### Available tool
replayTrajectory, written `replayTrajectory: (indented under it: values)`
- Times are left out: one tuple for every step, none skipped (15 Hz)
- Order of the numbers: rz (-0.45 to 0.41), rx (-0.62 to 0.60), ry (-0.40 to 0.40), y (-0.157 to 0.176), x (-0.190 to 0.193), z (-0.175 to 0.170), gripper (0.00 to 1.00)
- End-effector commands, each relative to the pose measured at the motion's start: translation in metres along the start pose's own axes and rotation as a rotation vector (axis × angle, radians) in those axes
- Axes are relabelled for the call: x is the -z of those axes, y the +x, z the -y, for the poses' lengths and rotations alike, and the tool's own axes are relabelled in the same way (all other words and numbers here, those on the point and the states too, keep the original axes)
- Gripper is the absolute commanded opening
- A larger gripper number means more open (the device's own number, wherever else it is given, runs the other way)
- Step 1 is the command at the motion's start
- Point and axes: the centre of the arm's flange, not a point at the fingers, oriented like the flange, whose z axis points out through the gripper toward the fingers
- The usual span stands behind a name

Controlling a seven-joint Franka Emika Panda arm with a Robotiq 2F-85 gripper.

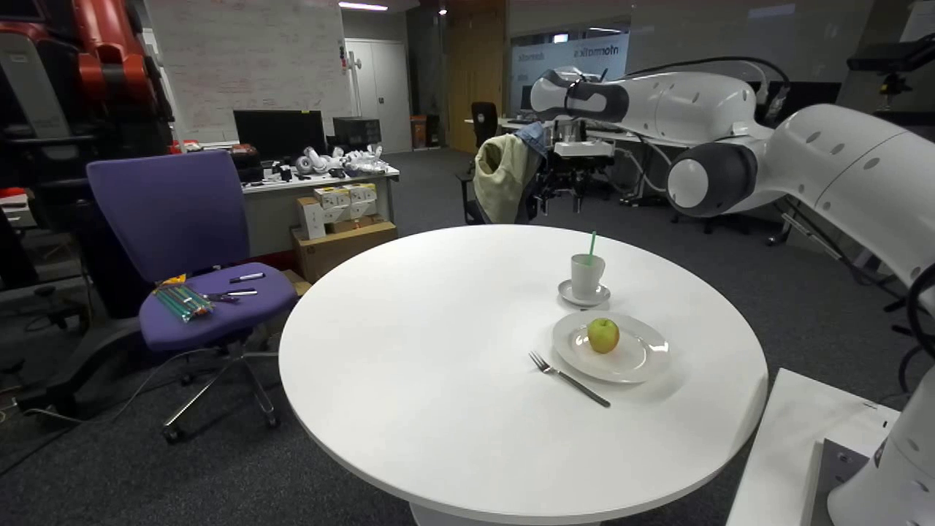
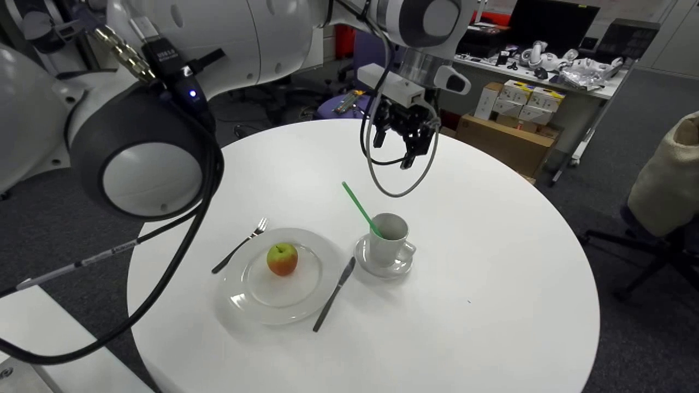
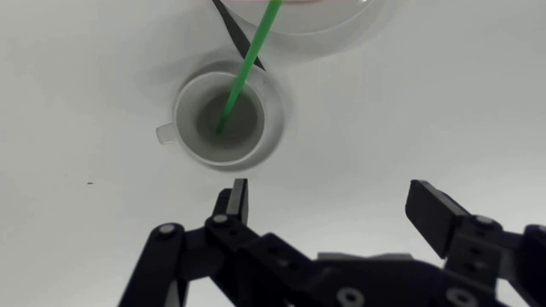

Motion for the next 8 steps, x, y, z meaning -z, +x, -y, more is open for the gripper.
replayTrajectory:
  values:
    - [0.041,0.072,-0.04,-0.063,-0.047,0.001,1.0]
    - [0.057,0.087,-0.046,-0.062,-0.055,0.003,1.0]
    - [0.072,0.102,-0.055,-0.062,-0.061,0.004,1.0]
    - [0.086,0.119,-0.066,-0.061,-0.069,0.005,1.0]
    - [0.091,0.136,-0.073,-0.061,-0.075,0.007,1.0]
    - [0.104,0.142,-0.068,-0.061,-0.081,0.008,1.0]
    - [0.089,0.107,-0.041,0.008,-0.058,0.013,1.0]
    - [0.096,0.114,-0.044,0.009,-0.063,0.014,1.0]
